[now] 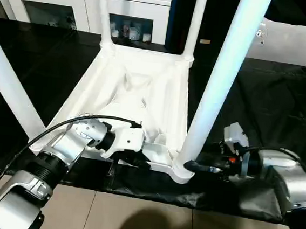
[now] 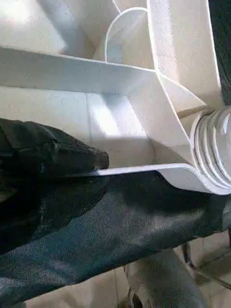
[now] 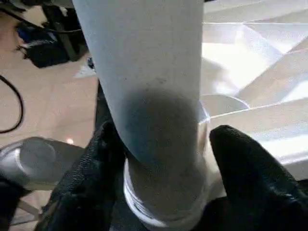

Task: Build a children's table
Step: Rotate leg to tighten

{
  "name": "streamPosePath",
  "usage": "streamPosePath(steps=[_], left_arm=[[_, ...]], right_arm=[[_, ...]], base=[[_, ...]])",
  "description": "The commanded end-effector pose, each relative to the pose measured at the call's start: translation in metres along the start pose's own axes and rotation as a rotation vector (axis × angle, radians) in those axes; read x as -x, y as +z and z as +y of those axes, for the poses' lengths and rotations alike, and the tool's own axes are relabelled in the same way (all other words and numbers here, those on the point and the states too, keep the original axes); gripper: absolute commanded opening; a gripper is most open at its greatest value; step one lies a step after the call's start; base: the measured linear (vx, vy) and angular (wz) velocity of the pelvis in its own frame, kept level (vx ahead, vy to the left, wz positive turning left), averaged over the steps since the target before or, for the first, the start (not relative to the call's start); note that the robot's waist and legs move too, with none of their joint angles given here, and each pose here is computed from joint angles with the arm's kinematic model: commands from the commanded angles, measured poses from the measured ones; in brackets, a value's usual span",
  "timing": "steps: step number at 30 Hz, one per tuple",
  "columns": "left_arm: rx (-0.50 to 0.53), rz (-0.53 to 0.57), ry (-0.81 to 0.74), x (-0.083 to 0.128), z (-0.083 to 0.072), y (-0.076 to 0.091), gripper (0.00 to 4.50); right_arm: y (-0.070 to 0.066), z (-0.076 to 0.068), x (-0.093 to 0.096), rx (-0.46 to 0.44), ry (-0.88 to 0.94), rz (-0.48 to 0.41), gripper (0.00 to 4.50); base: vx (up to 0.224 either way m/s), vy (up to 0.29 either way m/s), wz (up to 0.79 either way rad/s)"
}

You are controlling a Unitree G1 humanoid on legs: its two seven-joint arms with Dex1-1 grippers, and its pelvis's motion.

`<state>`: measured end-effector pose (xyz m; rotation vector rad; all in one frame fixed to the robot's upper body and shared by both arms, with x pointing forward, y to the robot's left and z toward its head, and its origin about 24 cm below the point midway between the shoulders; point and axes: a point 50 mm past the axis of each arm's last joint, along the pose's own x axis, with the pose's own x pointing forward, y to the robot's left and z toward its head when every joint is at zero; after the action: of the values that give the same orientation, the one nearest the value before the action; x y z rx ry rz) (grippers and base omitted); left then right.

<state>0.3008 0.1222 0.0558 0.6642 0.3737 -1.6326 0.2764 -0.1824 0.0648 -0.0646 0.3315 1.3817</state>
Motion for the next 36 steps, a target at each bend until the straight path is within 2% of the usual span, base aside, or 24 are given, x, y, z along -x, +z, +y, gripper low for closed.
streamPosePath(steps=[1, 7, 13, 15, 19, 20, 21, 22, 25, 28, 29, 31, 32, 36], left_arm=[[-0.061, 0.029, -0.096, -0.009, -0.003, 0.005, 0.00], [-0.058, 0.024, -0.096, -0.008, -0.003, 0.004, 0.00], [-0.015, -0.034, -0.062, -0.010, -0.002, 0.008, 0.00], [0.062, -0.077, 0.036, -0.018, 0.002, 0.011, 0.00], [0.142, -0.086, 0.132, -0.025, 0.007, 0.013, 0.00], [0.180, -0.080, 0.182, -0.029, 0.011, 0.014, 0.00], [0.183, -0.080, 0.187, -0.030, 0.011, 0.014, 0.00], [0.246, -0.096, 0.295, -0.039, 0.021, 0.020, 0.00], [0.299, -0.120, 0.396, -0.048, 0.031, 0.028, 0.00], [0.320, -0.130, 0.465, -0.057, 0.039, 0.035, 0.00], [0.315, -0.127, 0.472, -0.058, 0.039, 0.036, 0.00], [0.314, -0.123, 0.479, -0.059, 0.039, 0.037, 0.00], [0.310, -0.120, 0.478, -0.059, 0.039, 0.037, 0.00], [0.243, -0.081, 0.446, -0.053, 0.034, 0.030, 0.00]], right_arm=[[0.004, 0.000, -0.003, -0.009, 0.045, -0.007, 2.72], [0.004, 0.003, -0.004, -0.058, 0.068, -0.036, 2.12], [0.009, 0.008, -0.008, -0.115, 0.078, -0.115, 2.00], [0.008, 0.006, -0.021, -0.152, -0.049, -0.122, 2.00], [0.007, -0.003, -0.034, -0.167, -0.248, -0.097, 2.00], [0.006, -0.010, -0.040, -0.183, -0.355, -0.081, 1.99], [0.006, -0.011, -0.040, -0.186, -0.365, -0.080, 1.99], [0.005, -0.024, -0.047, -0.238, -0.561, -0.068, 1.99], [0.007, -0.034, -0.053, -0.288, -0.696, -0.100, 1.99], [0.011, -0.039, -0.057, -0.232, -0.769, -0.110, 1.99], [0.011, -0.039, -0.058, -0.235, -0.771, -0.119, 2.32], [0.012, -0.038, -0.059, -0.243, -0.776, -0.129, 2.32], [0.015, -0.036, -0.061, -0.248, -0.765, -0.168, 2.65], [0.018, -0.032, -0.053, -0.200, -0.732, -0.206, 2.85]], base=[[0.000, 0.000, 0.00], [0.000, 0.000, 0.00], [0.000, 0.000, 0.00], [0.000, 0.000, 0.00], [0.000, 0.000, 0.00], [0.000, 0.000, 0.00], [0.000, 0.000, 0.00], [0.000, 0.000, 0.00], [0.000, 0.000, 0.00], [0.000, 0.000, 0.00], [0.000, 0.000, 0.00], [0.000, 0.000, 0.00], [0.000, 0.000, 0.00], [0.000, 0.000, 0.00]])
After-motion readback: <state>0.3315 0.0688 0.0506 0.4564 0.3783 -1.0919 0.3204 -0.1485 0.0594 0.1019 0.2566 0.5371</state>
